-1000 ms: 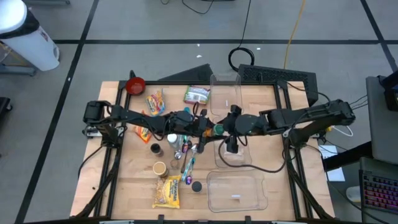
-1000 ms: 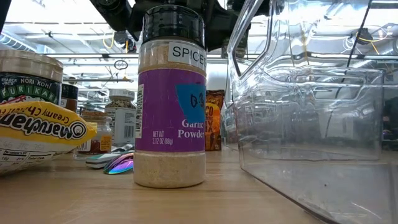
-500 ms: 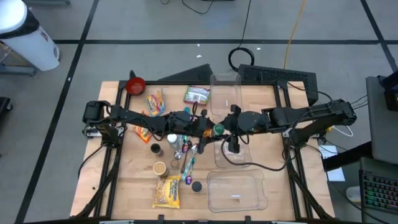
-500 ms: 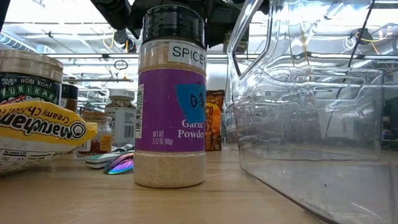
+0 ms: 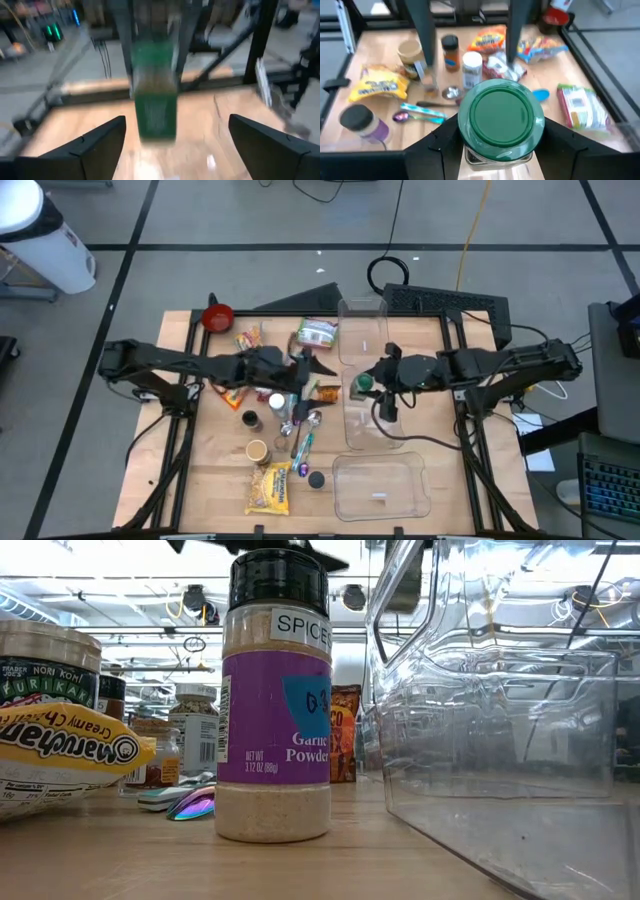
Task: Pick & Place Food Item
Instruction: Put the green seasoning bottle into the middle transparent bin, then adjust the middle transparent bin, then put the orange seasoning pack into the middle transparent bin
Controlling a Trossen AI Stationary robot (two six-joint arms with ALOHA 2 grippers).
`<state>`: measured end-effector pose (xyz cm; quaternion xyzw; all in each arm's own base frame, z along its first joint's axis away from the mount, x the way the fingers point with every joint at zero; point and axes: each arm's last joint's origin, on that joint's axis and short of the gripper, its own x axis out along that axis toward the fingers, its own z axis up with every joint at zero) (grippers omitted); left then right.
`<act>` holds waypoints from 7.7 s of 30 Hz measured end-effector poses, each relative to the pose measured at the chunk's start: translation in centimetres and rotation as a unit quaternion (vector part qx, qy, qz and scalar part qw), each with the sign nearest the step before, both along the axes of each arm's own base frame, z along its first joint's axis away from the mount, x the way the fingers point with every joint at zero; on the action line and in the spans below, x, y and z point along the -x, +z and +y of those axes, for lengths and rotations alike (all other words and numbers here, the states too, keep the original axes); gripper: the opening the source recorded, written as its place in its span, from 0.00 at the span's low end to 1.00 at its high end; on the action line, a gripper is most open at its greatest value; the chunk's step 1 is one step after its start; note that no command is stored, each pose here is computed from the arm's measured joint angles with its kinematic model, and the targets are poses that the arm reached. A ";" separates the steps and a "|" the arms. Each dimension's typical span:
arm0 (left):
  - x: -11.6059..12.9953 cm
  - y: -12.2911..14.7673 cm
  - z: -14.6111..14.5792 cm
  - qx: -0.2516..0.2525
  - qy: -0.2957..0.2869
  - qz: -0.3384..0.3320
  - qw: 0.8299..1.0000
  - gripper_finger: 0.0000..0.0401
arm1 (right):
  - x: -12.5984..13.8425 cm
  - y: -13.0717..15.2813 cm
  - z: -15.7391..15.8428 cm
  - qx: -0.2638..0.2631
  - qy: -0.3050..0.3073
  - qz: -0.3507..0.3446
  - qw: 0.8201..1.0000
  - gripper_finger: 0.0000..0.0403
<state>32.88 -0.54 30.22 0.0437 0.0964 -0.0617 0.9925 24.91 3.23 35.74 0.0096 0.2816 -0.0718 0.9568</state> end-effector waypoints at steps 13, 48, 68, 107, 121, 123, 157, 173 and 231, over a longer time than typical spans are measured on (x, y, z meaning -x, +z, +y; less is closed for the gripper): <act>6.7 -0.5 2.1 0.006 0.041 -0.077 0.996 0.83 | 3.0 -7.2 -1.2 0.000 -0.089 0.020 0.996 0.46; 7.7 -0.7 2.3 0.012 0.060 -0.086 0.994 0.86 | 5.6 -18.1 -3.5 -0.048 -0.149 0.034 0.987 0.46; 7.7 -0.7 2.3 0.013 0.060 -0.084 0.995 0.85 | 5.6 -18.2 -3.5 -0.031 -0.149 0.040 0.988 0.58; 7.7 -1.0 2.3 0.014 0.061 -0.069 0.996 0.83 | 8.3 -8.2 4.5 0.051 0.022 0.015 0.998 0.19; 7.7 -1.0 2.3 0.023 0.062 -0.066 0.996 0.82 | 11.7 -9.5 5.8 -0.013 -0.089 0.219 0.971 0.00; 7.7 -1.0 2.3 0.023 0.062 -0.066 0.996 0.82 | 11.8 -10.4 5.9 -0.025 -0.099 0.250 0.963 0.00; 7.7 -1.0 2.3 0.024 0.062 -0.068 0.995 0.82 | 10.4 -14.0 7.0 -0.075 -0.045 0.235 0.968 0.00; 8.9 -2.3 5.5 0.027 0.063 -0.057 0.996 0.84 | 12.8 -9.5 3.3 0.096 -0.093 -0.079 0.988 0.00; 3.3 -9.0 2.8 0.044 0.104 0.140 0.984 0.74 | 10.9 -9.6 -3.5 0.095 -0.025 -0.321 0.942 0.26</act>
